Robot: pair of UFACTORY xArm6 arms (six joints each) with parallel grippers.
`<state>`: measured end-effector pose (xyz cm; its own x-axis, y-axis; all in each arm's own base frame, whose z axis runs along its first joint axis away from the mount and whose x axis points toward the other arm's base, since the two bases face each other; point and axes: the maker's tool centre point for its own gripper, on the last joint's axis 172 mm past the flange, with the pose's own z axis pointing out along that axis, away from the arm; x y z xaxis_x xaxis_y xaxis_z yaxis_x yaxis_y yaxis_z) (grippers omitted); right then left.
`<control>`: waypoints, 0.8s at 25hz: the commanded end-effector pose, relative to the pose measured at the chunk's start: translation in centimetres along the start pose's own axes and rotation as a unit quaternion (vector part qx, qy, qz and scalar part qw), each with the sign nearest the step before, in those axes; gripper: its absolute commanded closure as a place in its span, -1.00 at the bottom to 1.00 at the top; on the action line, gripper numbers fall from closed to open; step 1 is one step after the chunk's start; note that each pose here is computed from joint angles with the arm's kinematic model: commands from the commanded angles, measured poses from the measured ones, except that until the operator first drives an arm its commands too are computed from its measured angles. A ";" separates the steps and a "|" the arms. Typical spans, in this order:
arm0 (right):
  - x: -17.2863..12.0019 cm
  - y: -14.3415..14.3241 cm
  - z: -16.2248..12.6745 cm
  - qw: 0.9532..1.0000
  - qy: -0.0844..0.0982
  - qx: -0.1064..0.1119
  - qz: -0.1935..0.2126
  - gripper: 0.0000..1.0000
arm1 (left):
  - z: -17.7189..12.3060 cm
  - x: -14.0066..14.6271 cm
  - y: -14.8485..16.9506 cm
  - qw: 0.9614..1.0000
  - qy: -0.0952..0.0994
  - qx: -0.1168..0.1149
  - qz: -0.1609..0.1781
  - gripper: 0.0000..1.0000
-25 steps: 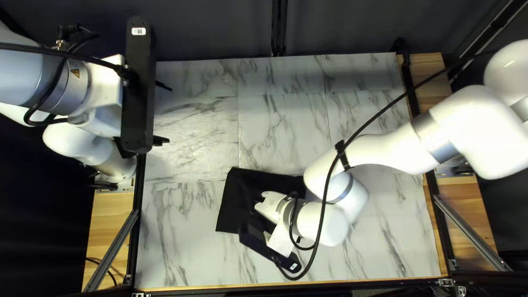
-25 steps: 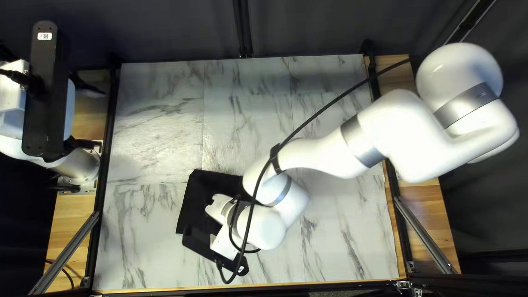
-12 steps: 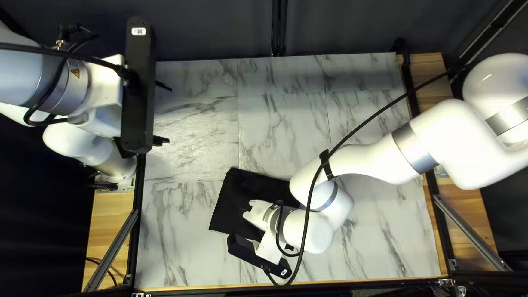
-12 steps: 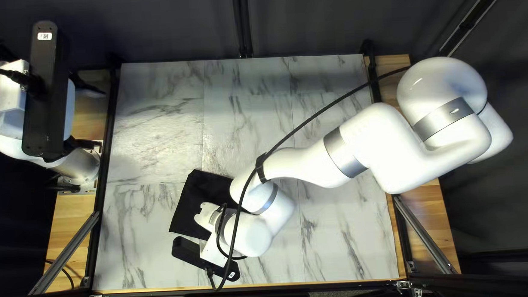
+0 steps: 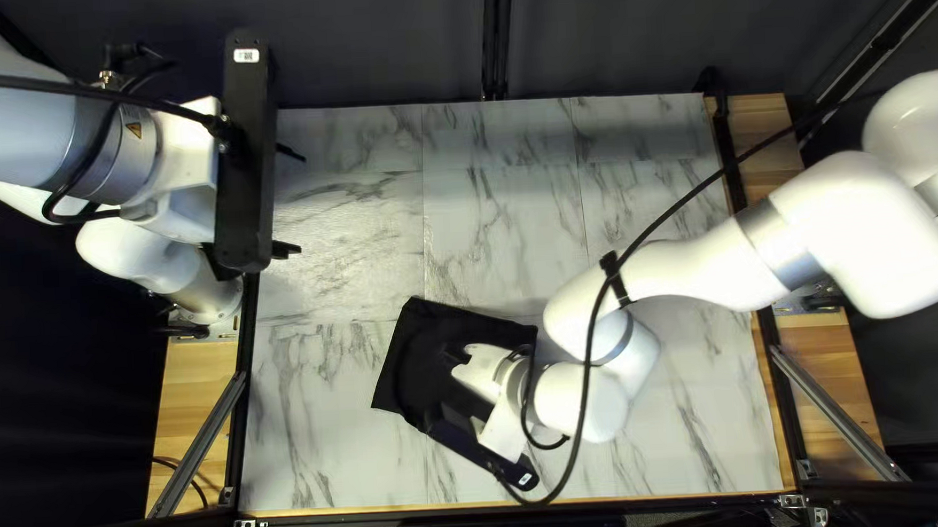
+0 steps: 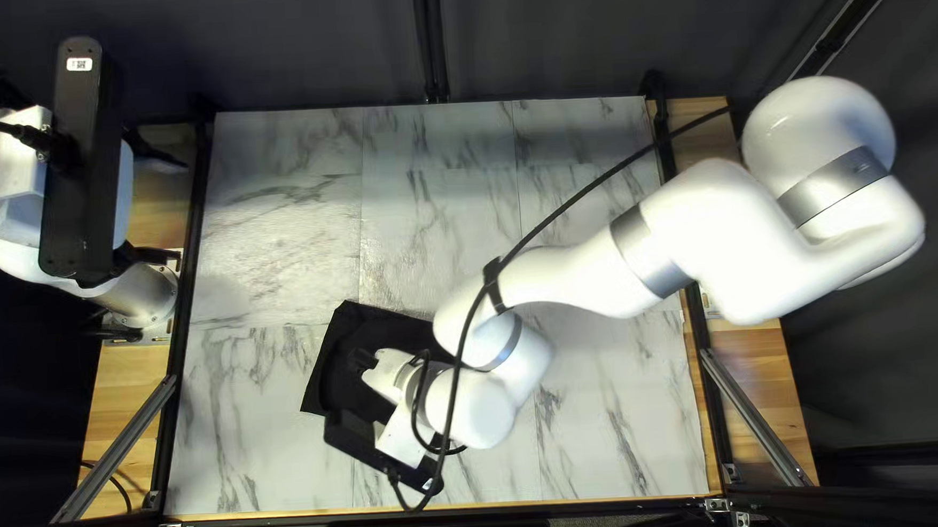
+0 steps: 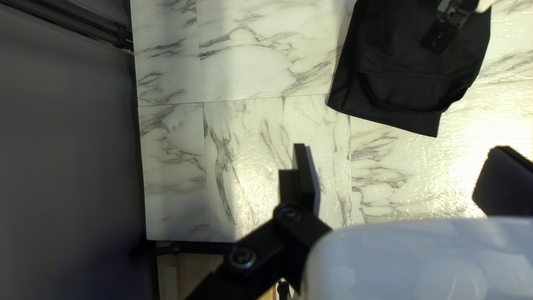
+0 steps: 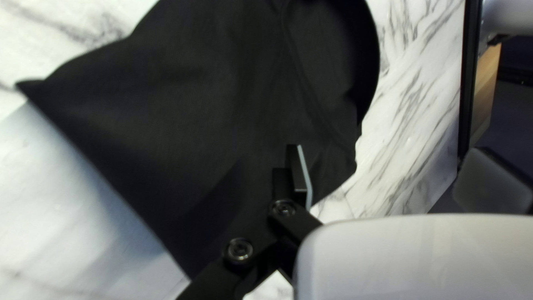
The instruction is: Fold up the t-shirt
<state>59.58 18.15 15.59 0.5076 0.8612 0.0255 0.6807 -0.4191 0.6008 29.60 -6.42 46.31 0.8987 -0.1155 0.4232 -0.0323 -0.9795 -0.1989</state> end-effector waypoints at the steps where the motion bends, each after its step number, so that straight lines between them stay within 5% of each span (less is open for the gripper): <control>1: -3.7 -0.2 -4.7 0.999 -0.011 0.007 0.038 -1.00 | 0.0 0.0 0.0 1.000 0.000 0.000 0.000 -1.00; 8: -9.8 -0.5 -14.4 0.992 -0.034 0.048 0.113 -1.00 | 0.0 0.0 0.0 1.000 0.000 0.000 0.000 -1.00; 12: -13.9 -0.7 -20.3 0.980 -0.037 0.088 0.176 -1.00 | 0.0 0.0 0.0 1.000 0.000 0.000 0.000 -1.00; 20: -19.7 -0.2 -31.3 0.955 -0.040 0.114 0.272 -1.00 | 0.0 0.0 0.0 1.000 0.000 0.000 0.000 -1.00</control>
<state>35.55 10.88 36.82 0.8275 0.5266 0.1949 0.4389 -0.8231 0.3604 29.60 -6.42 46.31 0.8987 -0.1155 0.4232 -0.0323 -0.9795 -0.1989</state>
